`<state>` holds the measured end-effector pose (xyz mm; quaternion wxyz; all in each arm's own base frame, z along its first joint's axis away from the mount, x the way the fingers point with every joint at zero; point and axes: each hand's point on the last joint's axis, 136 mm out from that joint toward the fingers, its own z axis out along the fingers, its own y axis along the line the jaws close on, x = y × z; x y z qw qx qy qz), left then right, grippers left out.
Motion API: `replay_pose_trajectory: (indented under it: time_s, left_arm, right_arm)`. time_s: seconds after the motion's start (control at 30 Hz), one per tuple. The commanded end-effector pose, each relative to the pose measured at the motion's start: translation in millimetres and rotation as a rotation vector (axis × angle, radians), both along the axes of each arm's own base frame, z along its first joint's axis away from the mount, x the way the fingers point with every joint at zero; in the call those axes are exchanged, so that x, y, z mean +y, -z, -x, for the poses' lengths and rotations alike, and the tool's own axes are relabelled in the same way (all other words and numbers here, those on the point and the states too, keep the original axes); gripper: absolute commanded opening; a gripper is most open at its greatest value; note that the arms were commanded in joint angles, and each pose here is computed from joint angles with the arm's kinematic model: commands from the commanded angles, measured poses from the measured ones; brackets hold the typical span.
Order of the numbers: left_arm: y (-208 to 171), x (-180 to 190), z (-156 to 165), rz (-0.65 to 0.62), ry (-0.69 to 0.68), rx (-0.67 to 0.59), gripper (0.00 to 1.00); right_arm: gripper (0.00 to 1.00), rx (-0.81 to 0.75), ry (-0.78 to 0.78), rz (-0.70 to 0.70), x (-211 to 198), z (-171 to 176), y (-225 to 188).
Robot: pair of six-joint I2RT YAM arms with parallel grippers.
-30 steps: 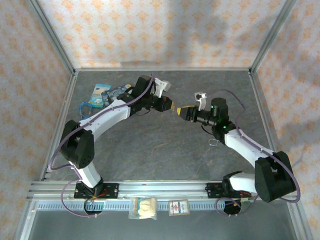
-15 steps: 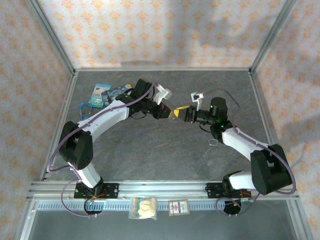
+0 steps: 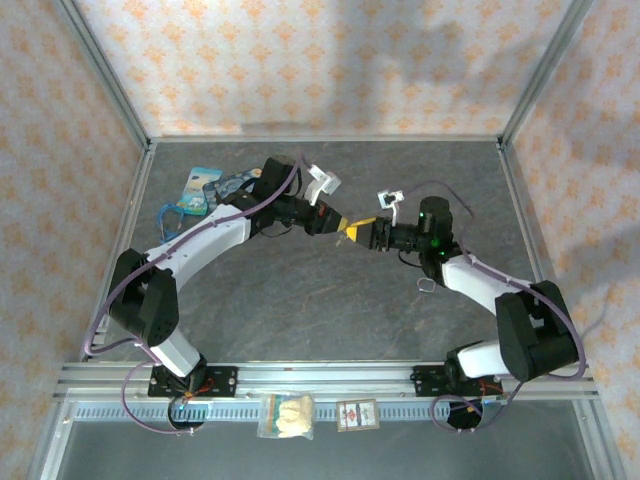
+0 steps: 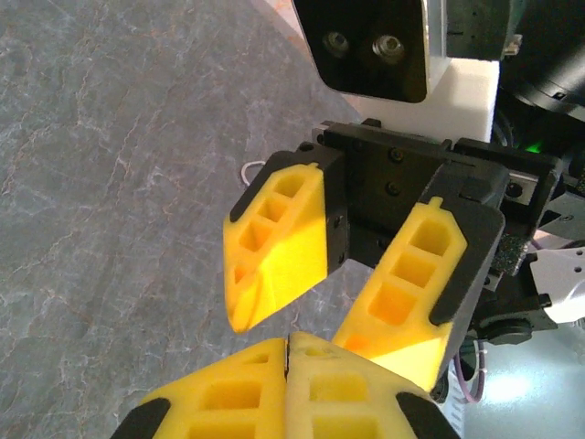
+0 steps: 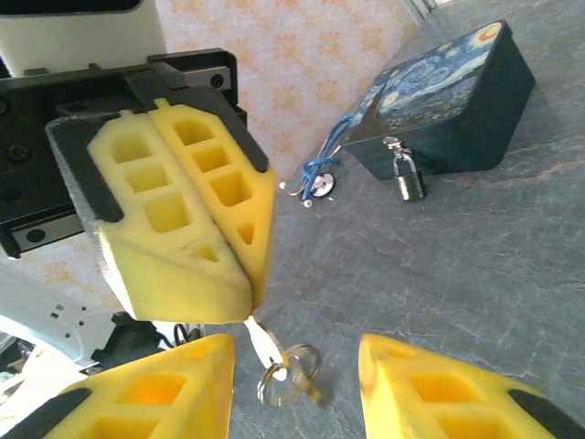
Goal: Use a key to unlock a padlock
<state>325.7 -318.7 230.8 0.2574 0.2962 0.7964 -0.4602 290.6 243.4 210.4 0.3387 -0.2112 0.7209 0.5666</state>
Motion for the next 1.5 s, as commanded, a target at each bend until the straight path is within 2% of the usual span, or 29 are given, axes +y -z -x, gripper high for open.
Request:
replay_pose_trajectory:
  time_s: [0.0, 0.3, 0.73, 0.87, 0.97, 1.03, 1.1, 1.13, 1.17, 1.2, 1.3, 1.37, 1.47]
  left_arm:
    - [-23, -1, 2, 0.074, 0.005, -0.038, 0.00]
    - [-29, -3, 5, 0.131, 0.003, -0.027, 0.00]
    - [-39, -8, 7, 0.206, -0.006, -0.025, 0.00]
    - [-39, -8, 9, 0.206, -0.003, -0.021, 0.00]
    - [-38, -8, 10, 0.207, -0.004, -0.019, 0.00]
    - [-41, -7, 6, 0.208, -0.032, -0.027, 0.02]
    - [-44, -2, -2, 0.202, -0.089, -0.048, 0.36]
    - [-46, 3, -9, 0.198, -0.141, -0.069, 0.58]
    - [-50, 10, -16, 0.200, -0.199, -0.089, 0.74]
    - [-56, 18, -24, 0.214, -0.255, -0.110, 0.97]
    - [-72, 56, -48, 0.332, -0.452, -0.130, 0.99]
    - [-76, 87, -60, 0.434, -0.573, -0.098, 0.99]
    - [-58, 124, -73, 0.449, -0.739, -0.086, 0.99]
  right_arm:
    - [0.39, -0.059, -0.049, -0.041, 1, 8, -15]
    - [0.24, -0.053, -0.047, -0.059, 2, 6, -16]
    - [0.23, -0.040, -0.045, -0.073, 7, 8, -14]
    - [0.15, -0.047, -0.036, -0.077, 7, 6, -16]
    - [0.02, -0.046, -0.033, -0.084, 7, 5, -16]
    - [0.00, -0.044, -0.025, -0.083, 7, 4, -16]
    - [0.00, -0.046, -0.013, -0.080, 5, 3, -15]
    - [0.00, -0.047, -0.006, -0.075, 5, 2, -14]
    - [0.00, -0.041, 0.003, -0.069, 5, 1, -11]
    - [0.00, -0.038, 0.008, -0.064, 4, 0, -9]
    - [0.00, -0.026, 0.025, -0.052, 3, -2, -5]
    - [0.00, -0.021, 0.042, -0.044, 3, -5, -3]
    - [0.00, 0.000, 0.086, -0.020, 0, -14, 3]
